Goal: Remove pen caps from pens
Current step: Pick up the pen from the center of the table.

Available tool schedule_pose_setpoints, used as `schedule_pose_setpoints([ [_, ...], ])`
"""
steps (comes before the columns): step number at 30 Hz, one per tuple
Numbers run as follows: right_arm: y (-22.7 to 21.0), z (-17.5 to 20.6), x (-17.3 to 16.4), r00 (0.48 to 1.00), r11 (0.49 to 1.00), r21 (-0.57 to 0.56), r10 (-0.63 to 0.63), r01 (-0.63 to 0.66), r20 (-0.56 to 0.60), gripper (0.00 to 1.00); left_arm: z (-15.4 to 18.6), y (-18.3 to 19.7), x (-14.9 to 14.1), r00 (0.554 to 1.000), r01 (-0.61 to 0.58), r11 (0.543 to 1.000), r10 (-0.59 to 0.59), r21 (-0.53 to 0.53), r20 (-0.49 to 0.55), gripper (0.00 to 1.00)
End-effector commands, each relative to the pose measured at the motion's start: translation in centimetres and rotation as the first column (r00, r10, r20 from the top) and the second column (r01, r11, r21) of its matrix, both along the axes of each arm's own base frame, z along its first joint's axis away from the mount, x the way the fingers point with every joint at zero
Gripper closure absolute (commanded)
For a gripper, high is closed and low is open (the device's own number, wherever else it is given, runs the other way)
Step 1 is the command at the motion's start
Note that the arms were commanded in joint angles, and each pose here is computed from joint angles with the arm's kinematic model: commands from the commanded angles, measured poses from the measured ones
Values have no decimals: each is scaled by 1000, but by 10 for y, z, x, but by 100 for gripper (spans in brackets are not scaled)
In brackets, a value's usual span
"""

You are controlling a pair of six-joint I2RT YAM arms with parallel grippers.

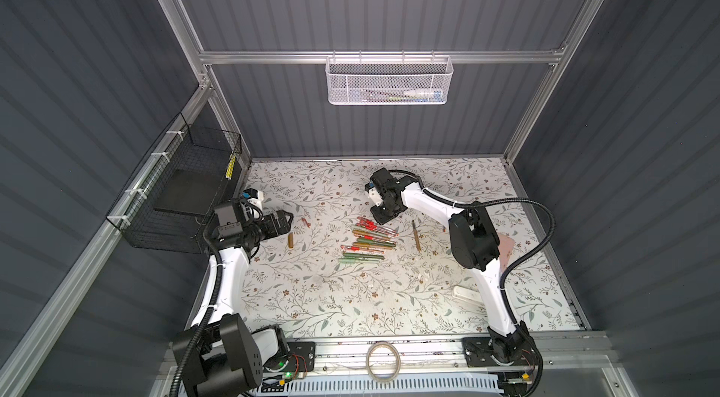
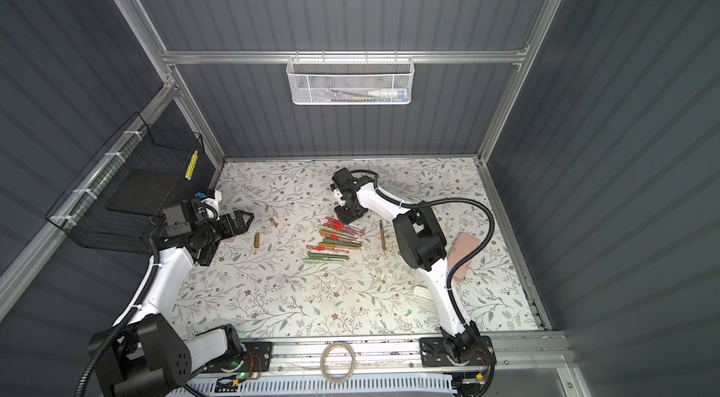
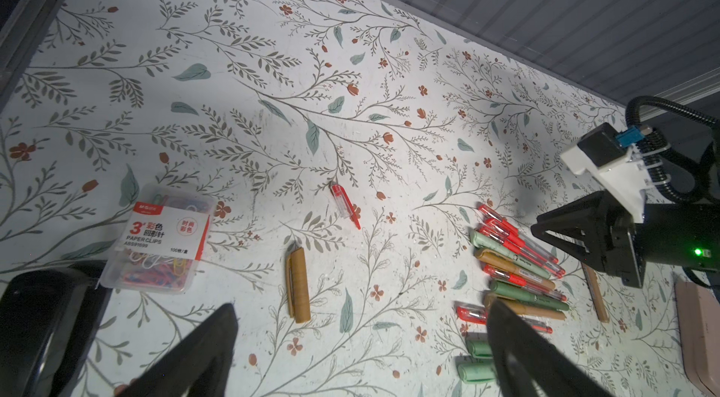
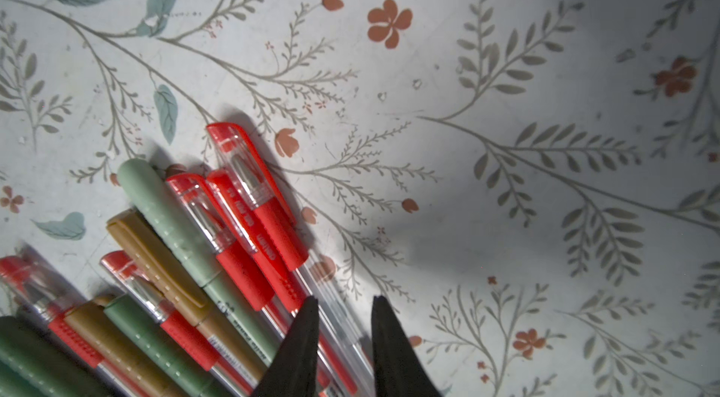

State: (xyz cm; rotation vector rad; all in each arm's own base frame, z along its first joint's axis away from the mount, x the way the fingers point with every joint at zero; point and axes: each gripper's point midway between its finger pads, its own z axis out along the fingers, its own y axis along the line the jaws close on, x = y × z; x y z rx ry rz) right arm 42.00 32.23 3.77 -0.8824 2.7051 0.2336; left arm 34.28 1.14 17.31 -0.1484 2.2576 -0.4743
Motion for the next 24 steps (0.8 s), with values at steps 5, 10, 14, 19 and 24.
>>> schedule_pose_setpoints([
  [5,-2,-8,-8,998,999,-16,34,-34,-47,76,10,4,-1,1000,-16,1000,16,-3,25,0],
  [10,-3,-13,-12,997,999,-20,39,-40,-69,76,10,6,0,1000,-19,1000,19,1,17,0],
  [14,-3,-18,-13,996,999,-32,39,-42,-82,76,10,4,0,1000,-14,1000,15,-7,16,0],
  [19,-2,-18,-11,997,999,-23,44,-45,-60,74,8,5,0,1000,-18,1000,18,-2,18,0],
  [24,-4,-25,-11,996,998,-43,42,-45,-76,74,9,6,1,1000,-21,1000,21,1,10,0],
])
